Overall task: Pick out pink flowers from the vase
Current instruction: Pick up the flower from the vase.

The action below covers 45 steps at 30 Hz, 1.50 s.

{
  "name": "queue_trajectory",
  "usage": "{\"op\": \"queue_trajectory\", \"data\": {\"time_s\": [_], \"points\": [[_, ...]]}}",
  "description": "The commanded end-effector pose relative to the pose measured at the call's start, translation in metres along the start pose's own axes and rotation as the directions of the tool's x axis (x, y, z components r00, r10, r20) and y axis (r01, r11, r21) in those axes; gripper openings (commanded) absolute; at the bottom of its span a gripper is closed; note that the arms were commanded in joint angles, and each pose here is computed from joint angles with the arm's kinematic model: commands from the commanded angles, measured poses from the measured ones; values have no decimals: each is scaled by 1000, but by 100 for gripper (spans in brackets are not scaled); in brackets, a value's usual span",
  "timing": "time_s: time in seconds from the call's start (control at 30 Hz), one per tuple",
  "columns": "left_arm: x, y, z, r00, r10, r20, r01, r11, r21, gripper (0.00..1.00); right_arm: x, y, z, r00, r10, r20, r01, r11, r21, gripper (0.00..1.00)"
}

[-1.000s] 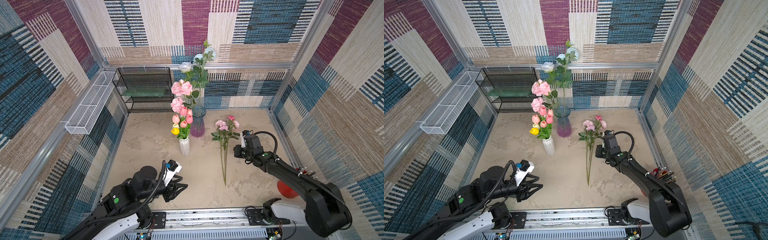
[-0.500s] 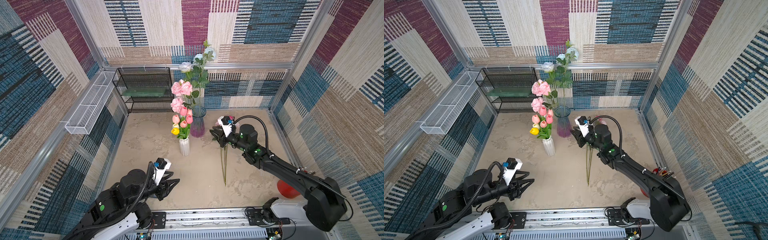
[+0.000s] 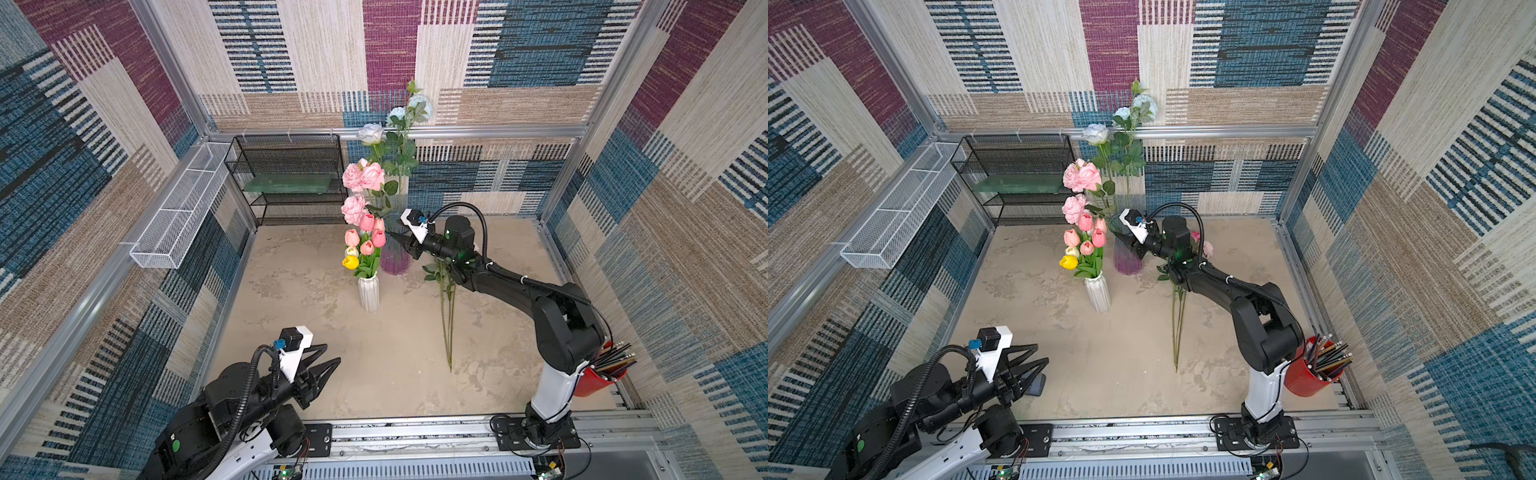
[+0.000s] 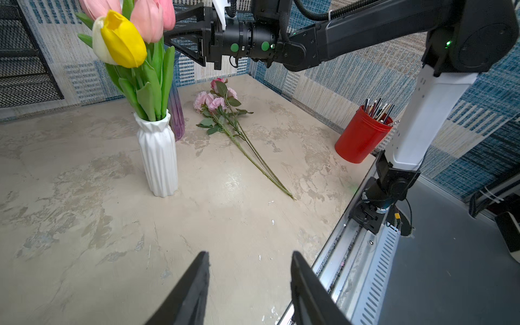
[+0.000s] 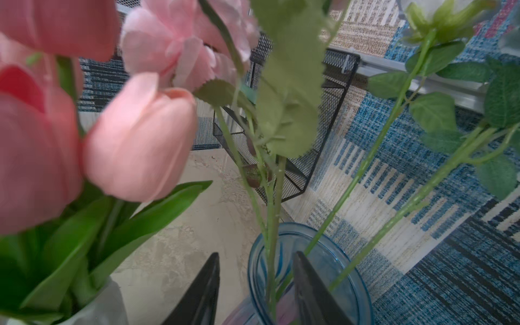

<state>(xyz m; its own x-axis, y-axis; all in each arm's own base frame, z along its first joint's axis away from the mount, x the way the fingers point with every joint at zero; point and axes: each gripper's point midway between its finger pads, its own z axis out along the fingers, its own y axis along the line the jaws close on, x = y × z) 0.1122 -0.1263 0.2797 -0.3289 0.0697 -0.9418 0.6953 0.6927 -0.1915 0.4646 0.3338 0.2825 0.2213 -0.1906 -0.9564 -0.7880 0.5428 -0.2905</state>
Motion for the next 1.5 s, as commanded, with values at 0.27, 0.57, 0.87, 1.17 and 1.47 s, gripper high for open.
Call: {"op": "queue_trajectory", "data": {"time_s": [0.27, 0.57, 0.87, 1.17, 1.47], "points": [[-2, 6, 1, 1000, 1, 11, -1, 999, -34, 48, -1, -9, 31, 995, -32, 91, 33, 999, -10, 41], [-3, 6, 1, 1000, 1, 12, -1, 999, -35, 47, 1, -17, 37, 997, -3, 83, 3, 1000, 1, 13], [-2, 5, 1, 1000, 2, 10, -1, 1000, -28, 47, -22, -16, 28, 992, -6, 123, 9, 1000, -21, 4], [-2, 4, 1, 1000, 3, 10, -3, 1000, -22, 47, -69, -19, 8, 981, 6, 196, 4, 999, -50, 3], [-3, 2, -1, 1000, 4, 19, -4, 1000, -8, 47, -123, -23, -8, 970, 48, 237, -26, 995, -97, 5]]}}
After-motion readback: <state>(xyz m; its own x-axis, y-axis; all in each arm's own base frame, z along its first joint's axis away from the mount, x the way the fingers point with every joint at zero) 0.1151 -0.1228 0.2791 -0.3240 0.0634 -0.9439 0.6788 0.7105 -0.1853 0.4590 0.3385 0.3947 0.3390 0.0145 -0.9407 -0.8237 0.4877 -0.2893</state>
